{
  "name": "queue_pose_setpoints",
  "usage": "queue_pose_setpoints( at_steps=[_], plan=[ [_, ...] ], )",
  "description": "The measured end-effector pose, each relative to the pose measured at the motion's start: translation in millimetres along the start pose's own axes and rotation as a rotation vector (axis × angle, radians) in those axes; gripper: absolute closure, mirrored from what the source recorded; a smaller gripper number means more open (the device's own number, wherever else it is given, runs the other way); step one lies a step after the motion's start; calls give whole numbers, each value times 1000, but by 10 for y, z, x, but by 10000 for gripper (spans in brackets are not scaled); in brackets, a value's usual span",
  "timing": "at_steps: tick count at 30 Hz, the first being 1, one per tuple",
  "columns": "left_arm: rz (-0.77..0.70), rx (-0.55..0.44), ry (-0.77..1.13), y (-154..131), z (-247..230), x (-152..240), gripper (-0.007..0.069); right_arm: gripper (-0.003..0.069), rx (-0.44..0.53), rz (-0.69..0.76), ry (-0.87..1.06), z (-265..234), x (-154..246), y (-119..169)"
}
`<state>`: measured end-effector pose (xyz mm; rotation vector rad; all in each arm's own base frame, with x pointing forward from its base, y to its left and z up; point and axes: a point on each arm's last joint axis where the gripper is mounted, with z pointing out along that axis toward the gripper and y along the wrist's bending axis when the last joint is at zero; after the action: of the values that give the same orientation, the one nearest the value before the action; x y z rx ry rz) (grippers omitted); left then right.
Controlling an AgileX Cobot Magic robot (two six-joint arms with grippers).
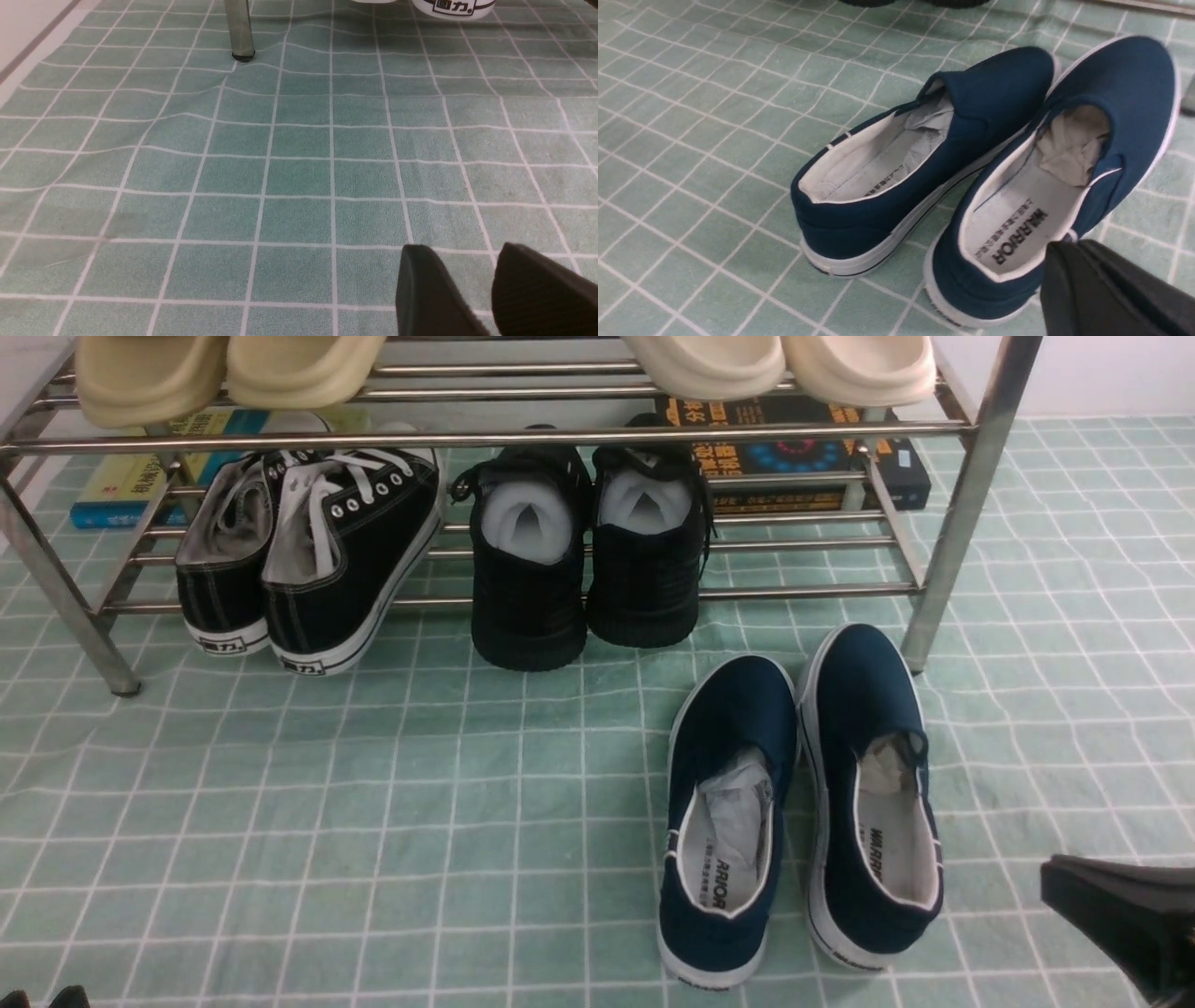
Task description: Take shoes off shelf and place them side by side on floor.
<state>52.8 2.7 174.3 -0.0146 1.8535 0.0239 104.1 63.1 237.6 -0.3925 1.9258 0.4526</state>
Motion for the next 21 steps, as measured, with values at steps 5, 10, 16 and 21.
queue_pose_setpoints(
  at_steps=[5, 10, 16, 21],
  plan=[
    [0, 0, 0, 0, 0, 0, 384, 663, 181, -16, -81, -234, 197, -217],
    [0, 0, 0, 0, 0, 0, 384, 660, 375, 14, -144, -427, 508, -339],
    [1, 0, 0, 0, 0, 0, 384, 656, 515, 55, -143, -480, 802, -394],
    [1, 0, 0, 0, 0, 0, 384, 654, 527, 52, -104, -491, 821, -394]
  ],
)
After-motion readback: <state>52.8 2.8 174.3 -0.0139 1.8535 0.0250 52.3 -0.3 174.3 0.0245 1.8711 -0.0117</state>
